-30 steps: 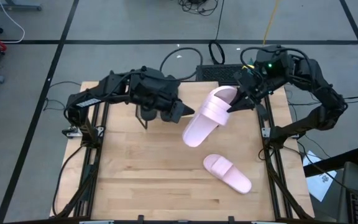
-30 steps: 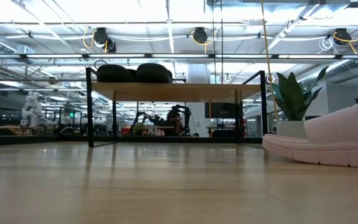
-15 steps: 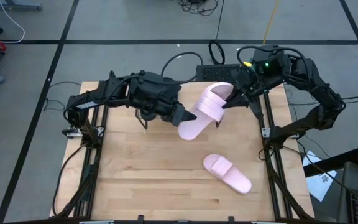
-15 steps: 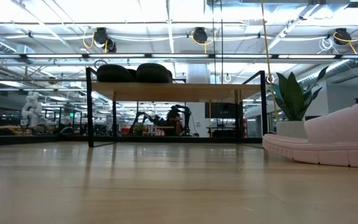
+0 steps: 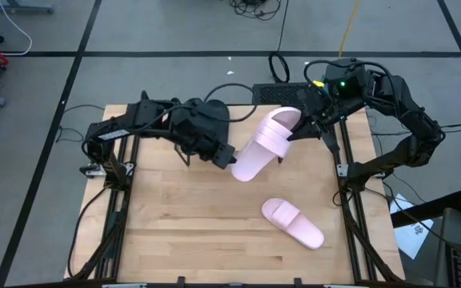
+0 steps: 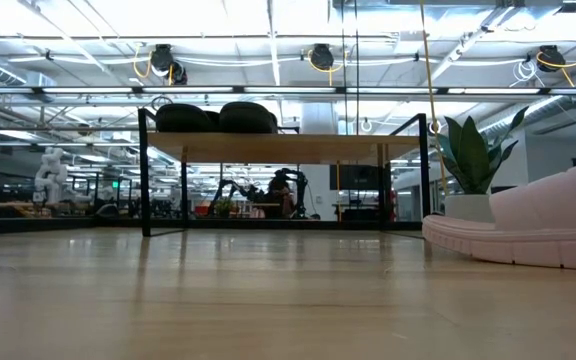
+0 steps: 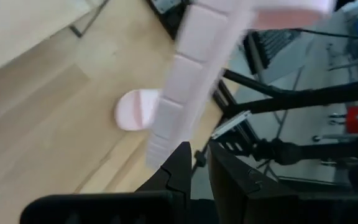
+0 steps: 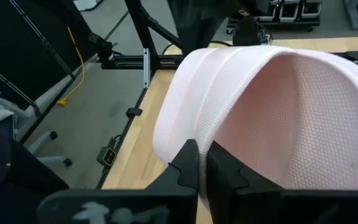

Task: Pick and place slides into the shelf
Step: Put the left pink slipper on the shelf

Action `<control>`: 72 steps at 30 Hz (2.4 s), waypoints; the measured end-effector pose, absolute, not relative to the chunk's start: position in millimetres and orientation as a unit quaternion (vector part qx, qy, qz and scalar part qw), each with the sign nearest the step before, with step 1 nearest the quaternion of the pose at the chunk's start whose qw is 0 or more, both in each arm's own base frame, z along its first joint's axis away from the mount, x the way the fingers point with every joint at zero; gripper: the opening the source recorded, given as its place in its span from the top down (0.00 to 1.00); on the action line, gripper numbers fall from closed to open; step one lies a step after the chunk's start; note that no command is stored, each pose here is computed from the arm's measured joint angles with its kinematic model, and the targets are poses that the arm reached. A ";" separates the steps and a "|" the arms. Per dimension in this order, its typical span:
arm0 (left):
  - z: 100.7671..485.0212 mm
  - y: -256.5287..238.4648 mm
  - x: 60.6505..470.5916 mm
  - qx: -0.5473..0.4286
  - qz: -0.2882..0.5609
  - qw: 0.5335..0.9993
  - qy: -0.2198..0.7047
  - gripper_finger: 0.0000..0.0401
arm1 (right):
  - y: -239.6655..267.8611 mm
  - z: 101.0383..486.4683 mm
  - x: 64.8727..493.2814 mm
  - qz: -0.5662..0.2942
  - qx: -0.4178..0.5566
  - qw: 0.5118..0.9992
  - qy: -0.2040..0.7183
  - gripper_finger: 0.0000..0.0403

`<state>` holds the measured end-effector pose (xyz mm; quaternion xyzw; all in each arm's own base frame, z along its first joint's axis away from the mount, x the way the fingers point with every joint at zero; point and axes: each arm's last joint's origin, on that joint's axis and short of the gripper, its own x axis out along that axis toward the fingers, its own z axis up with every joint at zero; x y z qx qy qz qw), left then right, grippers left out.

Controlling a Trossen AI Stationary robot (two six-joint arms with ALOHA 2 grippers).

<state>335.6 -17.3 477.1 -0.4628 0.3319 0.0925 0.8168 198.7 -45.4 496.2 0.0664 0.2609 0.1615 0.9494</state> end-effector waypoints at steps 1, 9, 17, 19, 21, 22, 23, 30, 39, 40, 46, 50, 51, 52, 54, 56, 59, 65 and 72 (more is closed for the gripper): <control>476.5 -16.7 335.2 -0.462 0.098 0.816 0.333 0.88 | -45.4 496.1 198.7 0.162 0.066 0.949 0.261 1.00; 469.1 -14.4 336.5 -0.458 0.119 0.807 0.355 0.88 | -43.8 496.7 198.4 0.187 0.074 0.946 0.256 1.00; 464.1 -10.5 343.3 -0.472 0.117 0.796 0.361 0.88 | -44.0 496.9 198.5 0.186 0.073 0.946 0.254 1.00; 462.5 -10.2 345.1 -0.475 0.112 0.792 0.366 0.88 | -44.0 497.0 198.6 0.186 0.073 0.946 0.254 1.00; 462.7 -10.6 345.6 -0.478 0.106 0.791 0.368 0.88 | -44.0 497.0 198.6 0.187 0.073 0.946 0.254 1.00; 462.4 -10.7 345.9 -0.478 0.105 0.790 0.369 0.88 | -44.0 497.0 198.6 0.187 0.072 0.946 0.254 1.00; 461.8 -10.7 346.5 -0.478 0.106 0.790 0.370 0.88 | -44.0 497.0 198.6 0.186 0.072 0.946 0.254 1.00; 462.4 -11.3 347.4 -0.484 0.097 0.787 0.369 0.88 | -44.0 497.0 198.6 0.186 0.072 0.946 0.254 1.00; 466.3 -15.4 349.8 -0.500 0.059 0.783 0.365 0.88 | -44.1 497.0 198.6 0.185 0.072 0.947 0.254 1.00; 466.3 -15.5 349.8 -0.500 0.057 0.783 0.366 0.88 | -44.1 497.0 198.6 0.185 0.072 0.947 0.254 1.00; 466.3 -15.3 349.7 -0.498 0.059 0.784 0.365 0.84 | -44.1 497.0 198.6 0.185 0.072 0.947 0.254 1.00; 466.0 -14.1 349.9 -0.466 0.067 0.807 0.358 0.79 | -44.2 497.0 198.6 0.184 0.072 0.947 0.254 1.00; 466.0 -13.9 349.9 -0.460 0.067 0.810 0.357 0.78 | -44.3 497.0 198.6 0.183 0.071 0.947 0.254 1.00; 466.0 -13.8 349.9 -0.456 0.068 0.813 0.356 0.77 | -44.3 497.0 198.6 0.183 0.072 0.947 0.254 1.00; 465.9 -12.6 350.1 -0.447 0.076 0.819 0.352 0.77 | -44.3 497.0 198.6 0.183 0.072 0.947 0.255 1.00; 465.8 -11.9 350.1 -0.445 0.081 0.821 0.349 0.77 | -44.3 497.0 198.6 0.183 0.072 0.947 0.255 1.00; 465.9 -11.9 350.2 -0.444 0.082 0.822 0.348 0.77 | -44.3 497.0 198.6 0.183 0.073 0.947 0.255 1.00; 466.0 -12.7 350.3 -0.463 0.087 0.811 0.347 0.77 | -44.2 497.0 198.6 0.183 0.073 0.947 0.255 1.00; 464.6 -12.5 349.0 -0.472 0.094 0.802 0.355 0.77 | -44.2 497.0 198.6 0.184 0.074 0.947 0.254 1.00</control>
